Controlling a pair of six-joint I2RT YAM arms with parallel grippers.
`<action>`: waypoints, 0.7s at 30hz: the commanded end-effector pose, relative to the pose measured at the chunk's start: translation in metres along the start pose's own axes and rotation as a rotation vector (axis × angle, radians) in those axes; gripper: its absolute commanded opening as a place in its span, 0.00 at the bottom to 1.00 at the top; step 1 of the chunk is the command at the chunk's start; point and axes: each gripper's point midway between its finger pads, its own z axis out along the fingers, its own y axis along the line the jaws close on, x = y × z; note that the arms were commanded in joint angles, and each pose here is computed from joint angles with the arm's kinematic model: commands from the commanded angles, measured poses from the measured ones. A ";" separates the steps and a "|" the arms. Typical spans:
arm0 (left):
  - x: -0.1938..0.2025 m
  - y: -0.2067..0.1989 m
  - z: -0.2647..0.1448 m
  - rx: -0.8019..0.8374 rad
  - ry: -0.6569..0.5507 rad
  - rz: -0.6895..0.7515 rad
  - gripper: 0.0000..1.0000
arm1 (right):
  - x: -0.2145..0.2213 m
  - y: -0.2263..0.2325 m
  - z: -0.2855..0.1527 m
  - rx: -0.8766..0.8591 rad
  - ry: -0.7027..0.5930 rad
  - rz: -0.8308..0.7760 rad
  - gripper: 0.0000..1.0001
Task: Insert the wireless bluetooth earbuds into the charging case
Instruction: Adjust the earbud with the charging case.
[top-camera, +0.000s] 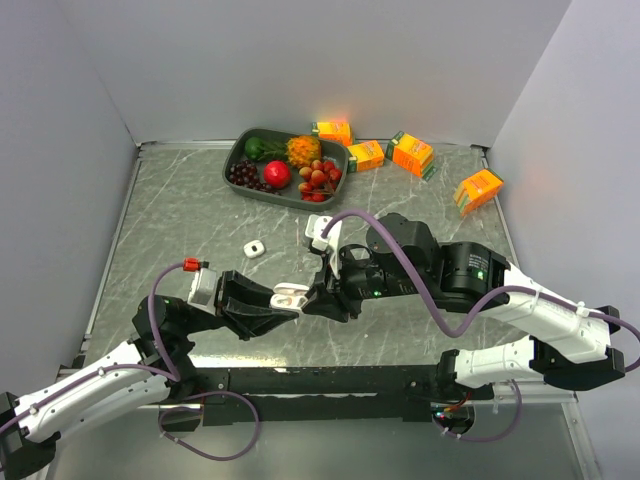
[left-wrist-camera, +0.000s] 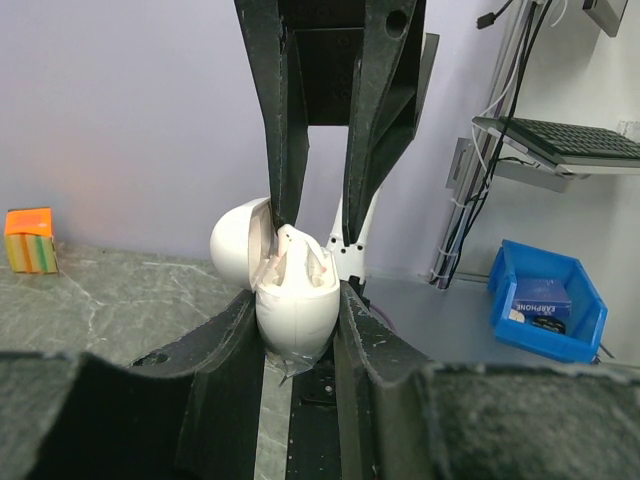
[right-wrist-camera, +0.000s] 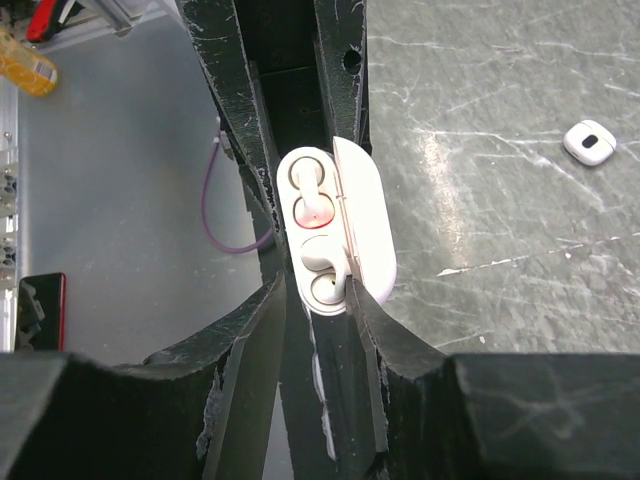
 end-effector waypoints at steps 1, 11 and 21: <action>-0.034 -0.013 0.006 0.046 -0.082 0.052 0.01 | -0.015 0.018 0.001 -0.077 -0.066 -0.010 0.37; -0.032 -0.012 0.007 0.043 -0.079 0.052 0.01 | -0.018 0.020 0.001 -0.091 -0.070 -0.014 0.25; -0.032 -0.010 0.007 0.033 -0.080 0.054 0.01 | -0.019 0.022 -0.003 -0.096 -0.076 -0.020 0.17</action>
